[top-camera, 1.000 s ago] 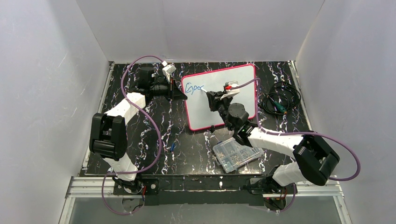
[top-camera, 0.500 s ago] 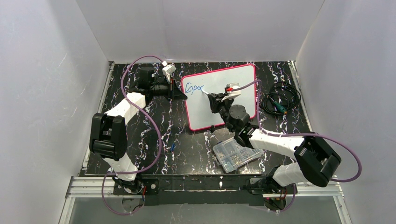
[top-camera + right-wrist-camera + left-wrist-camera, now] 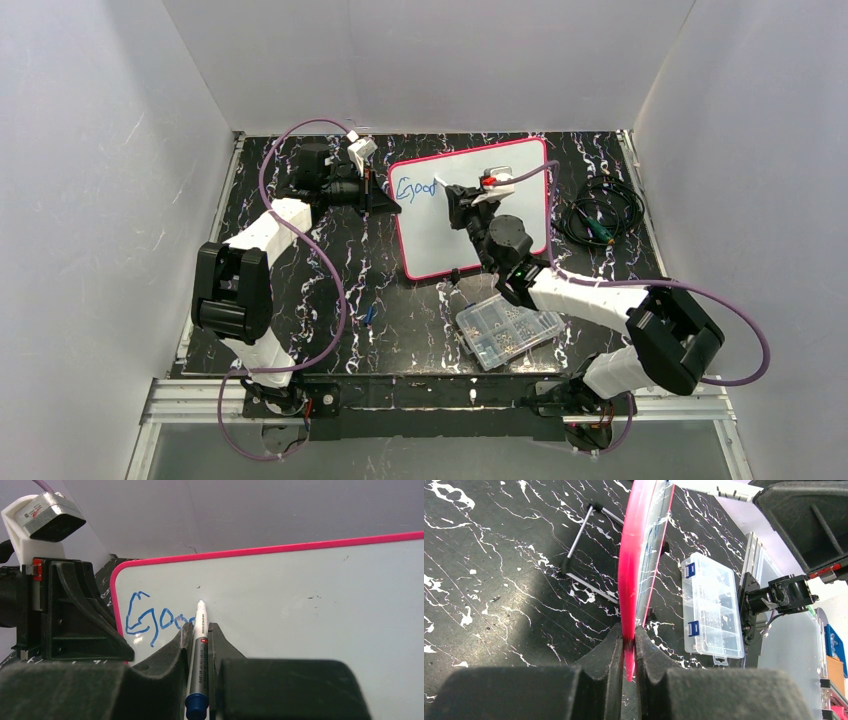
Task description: Write a sentence on the whiteboard
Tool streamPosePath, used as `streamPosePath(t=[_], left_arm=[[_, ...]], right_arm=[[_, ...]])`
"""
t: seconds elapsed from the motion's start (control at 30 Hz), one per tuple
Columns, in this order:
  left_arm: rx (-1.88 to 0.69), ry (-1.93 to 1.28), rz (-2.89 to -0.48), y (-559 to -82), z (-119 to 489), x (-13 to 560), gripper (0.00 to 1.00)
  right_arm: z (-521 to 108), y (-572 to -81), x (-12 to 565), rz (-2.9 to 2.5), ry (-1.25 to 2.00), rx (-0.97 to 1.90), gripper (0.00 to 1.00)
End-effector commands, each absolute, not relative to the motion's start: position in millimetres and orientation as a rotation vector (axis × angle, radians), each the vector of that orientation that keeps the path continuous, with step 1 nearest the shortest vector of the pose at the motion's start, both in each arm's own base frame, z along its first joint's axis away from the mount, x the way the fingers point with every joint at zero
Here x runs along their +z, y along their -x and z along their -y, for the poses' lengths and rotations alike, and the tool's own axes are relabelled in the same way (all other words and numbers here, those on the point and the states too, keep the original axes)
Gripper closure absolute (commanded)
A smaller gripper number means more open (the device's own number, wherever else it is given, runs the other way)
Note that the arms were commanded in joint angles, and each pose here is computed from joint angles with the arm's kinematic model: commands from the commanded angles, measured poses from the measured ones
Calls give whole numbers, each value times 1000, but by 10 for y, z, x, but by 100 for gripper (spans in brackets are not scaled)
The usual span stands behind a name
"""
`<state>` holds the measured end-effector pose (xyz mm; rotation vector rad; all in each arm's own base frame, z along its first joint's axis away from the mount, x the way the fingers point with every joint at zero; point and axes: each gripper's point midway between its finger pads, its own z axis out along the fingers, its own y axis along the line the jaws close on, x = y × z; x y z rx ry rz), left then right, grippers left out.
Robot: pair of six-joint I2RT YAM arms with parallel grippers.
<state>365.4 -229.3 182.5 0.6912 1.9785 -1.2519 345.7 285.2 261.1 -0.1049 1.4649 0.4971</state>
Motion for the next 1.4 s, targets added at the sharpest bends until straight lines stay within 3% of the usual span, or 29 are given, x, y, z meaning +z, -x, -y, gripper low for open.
streamPosePath(t=[0.0,1.37], left_arm=[[-1248,-758,-1880,-3554,2314,2136,100],[-1246,-757,-1880,-3555,2313,2138,100]], right_arm=[[-2786,-3576,2946,-1378,50,478,99],[-2668,-3358,2351,-1524,59,513,99]])
